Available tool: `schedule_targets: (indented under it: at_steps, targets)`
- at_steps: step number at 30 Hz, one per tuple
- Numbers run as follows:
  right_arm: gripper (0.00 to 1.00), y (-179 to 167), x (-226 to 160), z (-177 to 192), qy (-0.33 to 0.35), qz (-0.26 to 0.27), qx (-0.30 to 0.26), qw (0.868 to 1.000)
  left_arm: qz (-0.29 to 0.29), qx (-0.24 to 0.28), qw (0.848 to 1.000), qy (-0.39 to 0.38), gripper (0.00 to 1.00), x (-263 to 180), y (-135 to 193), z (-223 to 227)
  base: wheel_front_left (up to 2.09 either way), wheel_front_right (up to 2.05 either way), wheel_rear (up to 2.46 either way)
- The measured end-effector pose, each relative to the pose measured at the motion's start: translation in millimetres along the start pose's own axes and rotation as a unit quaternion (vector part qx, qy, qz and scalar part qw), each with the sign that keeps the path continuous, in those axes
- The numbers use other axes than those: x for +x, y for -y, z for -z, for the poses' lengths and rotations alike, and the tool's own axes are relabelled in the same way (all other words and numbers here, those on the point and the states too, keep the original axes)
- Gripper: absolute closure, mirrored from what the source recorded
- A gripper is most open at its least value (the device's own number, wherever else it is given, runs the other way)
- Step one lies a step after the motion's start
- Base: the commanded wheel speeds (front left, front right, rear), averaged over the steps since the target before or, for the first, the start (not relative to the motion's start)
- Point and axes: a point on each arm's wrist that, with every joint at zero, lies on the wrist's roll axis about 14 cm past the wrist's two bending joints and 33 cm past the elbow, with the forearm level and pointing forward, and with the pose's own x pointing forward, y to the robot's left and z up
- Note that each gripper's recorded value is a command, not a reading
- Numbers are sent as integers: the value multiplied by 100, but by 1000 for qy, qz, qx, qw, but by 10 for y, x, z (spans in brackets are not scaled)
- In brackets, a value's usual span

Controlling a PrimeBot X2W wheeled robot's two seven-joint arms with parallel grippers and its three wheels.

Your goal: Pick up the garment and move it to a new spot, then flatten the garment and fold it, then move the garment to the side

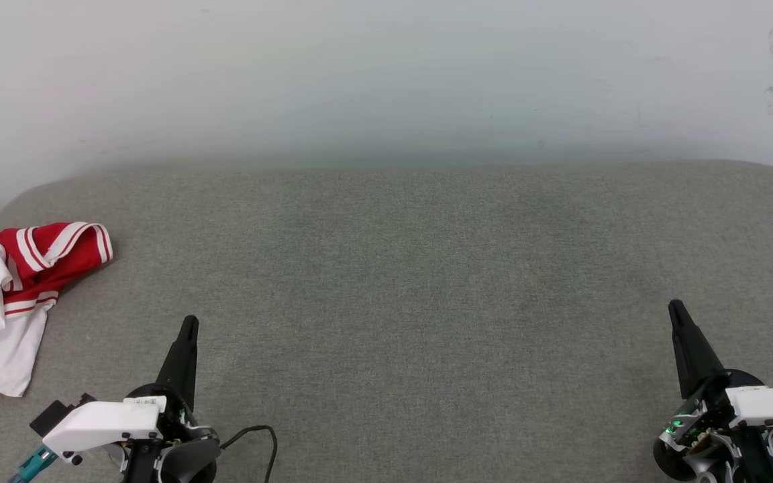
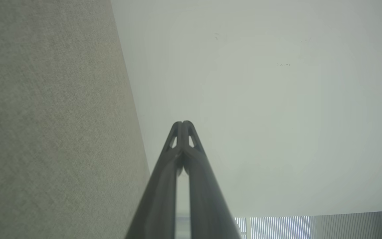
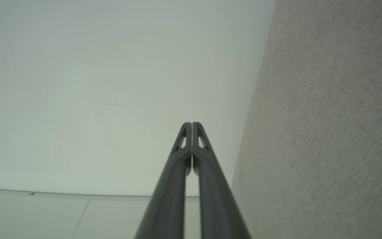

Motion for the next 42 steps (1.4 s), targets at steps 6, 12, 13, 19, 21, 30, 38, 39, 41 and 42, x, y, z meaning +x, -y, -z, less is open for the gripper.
schedule_targets:
  at_steps: [6, 12, 13, 19, 21, 30, 38, 39, 41, 42]
  targets:
    - [100, 0, 0, 0, 0, 0, 0, 1000, 0, 0, 1000, 0, 100, 0, 0, 0, 0, 0, 0]
    - [100, 0, 0, 0, 0, 0, 0, 1000, 0, 0, 1000, 0, 100, 0, 0, 0, 0, 0, 0]
    - [100, 0, 0, 0, 0, 0, 0, 1000, 0, 0, 1000, 0, 100, 0, 0, 0, 0, 0, 0]
    - [100, 0, 0, 0, 0, 0, 0, 1000, 0, 0, 1000, 0, 100, 0, 0, 0, 0, 0, 0]
    - [100, 0, 0, 0, 0, 0, 0, 1000, 0, 0, 1000, 0, 100, 0, 0, 0, 0, 0, 0]
    - [0, 200, -96, -9, 4, 29, 1, 1000, -29, -2, 1000, -2, 0, -83, -197, 32, 0, 0, 0]
    - [0, 88, -66, 24, 10, 12, -8, 1000, -16, 7, 1000, -7, 0, -46, -109, 144, 0, 0, 0]
    - [0, 78, -64, 28, 10, 11, -10, 1000, -14, 11, 1000, -8, 0, -40, -94, 160, 0, 0, 0]
    - [0, 53, -58, 31, 13, 7, -11, 1000, -10, 18, 1000, -10, 0, -31, -66, 187, 0, 0, 0]
    - [0, 38, -55, 36, 13, 5, -14, 1000, -8, 22, 1000, -11, 0, -28, -52, 200, 0, 0, 0]
